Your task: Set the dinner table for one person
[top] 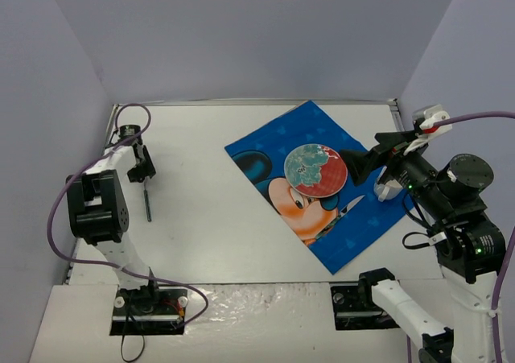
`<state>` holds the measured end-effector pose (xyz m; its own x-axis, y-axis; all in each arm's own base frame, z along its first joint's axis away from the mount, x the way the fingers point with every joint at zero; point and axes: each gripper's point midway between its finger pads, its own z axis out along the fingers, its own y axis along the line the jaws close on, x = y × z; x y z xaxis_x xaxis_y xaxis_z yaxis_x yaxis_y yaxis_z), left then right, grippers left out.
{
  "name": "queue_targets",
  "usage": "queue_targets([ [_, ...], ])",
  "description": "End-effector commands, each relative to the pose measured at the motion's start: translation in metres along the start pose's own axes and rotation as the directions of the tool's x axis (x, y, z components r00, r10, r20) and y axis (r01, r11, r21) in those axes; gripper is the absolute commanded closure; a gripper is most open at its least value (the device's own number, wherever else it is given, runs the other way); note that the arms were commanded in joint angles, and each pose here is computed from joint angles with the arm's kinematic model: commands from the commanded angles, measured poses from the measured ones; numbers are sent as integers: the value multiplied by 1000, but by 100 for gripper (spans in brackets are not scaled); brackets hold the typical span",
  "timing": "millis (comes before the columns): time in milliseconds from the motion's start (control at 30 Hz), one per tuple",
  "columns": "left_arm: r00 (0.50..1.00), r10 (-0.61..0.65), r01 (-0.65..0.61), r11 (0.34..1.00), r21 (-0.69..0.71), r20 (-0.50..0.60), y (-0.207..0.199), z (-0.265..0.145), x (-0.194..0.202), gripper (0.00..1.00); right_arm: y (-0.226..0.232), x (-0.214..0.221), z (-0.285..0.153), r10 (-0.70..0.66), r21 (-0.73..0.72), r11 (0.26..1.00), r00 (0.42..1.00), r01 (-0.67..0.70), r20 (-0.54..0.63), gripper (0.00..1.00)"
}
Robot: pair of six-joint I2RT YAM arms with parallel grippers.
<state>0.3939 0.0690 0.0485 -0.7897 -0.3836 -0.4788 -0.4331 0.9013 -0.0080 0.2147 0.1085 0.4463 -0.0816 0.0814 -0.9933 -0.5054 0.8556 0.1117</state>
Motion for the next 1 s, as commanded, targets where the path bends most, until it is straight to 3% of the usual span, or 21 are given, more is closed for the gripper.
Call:
queue_targets([
  [0, 999, 13, -13, 1000, -18, 33, 3, -3, -20, 70, -2, -16, 4, -35, 6, 999, 997, 34, 67, 0],
  [67, 999, 14, -14, 1000, -19, 29, 3, -1, -19, 72, -2, -16, 4, -35, 9, 999, 997, 35, 66, 0],
  [233, 999, 30, -29, 999, -37, 27, 4, 1, -23, 87, -4, -14, 5, -36, 15, 999, 997, 35, 64, 0],
  [533, 982, 190, -190, 969, -159, -15, -2, -2, -13, 100, -5, -9, 9, -33, 15, 999, 998, 32, 48, 0],
  [767, 926, 367, -376, 888, -265, -87, -26, -4, 3, 100, -4, -6, 8, -33, 9, 999, 998, 33, 44, 0],
  [967, 844, 513, -532, 761, -370, -159, -39, -14, 4, 100, -4, -4, 7, -32, 10, 999, 999, 32, 43, 0],
])
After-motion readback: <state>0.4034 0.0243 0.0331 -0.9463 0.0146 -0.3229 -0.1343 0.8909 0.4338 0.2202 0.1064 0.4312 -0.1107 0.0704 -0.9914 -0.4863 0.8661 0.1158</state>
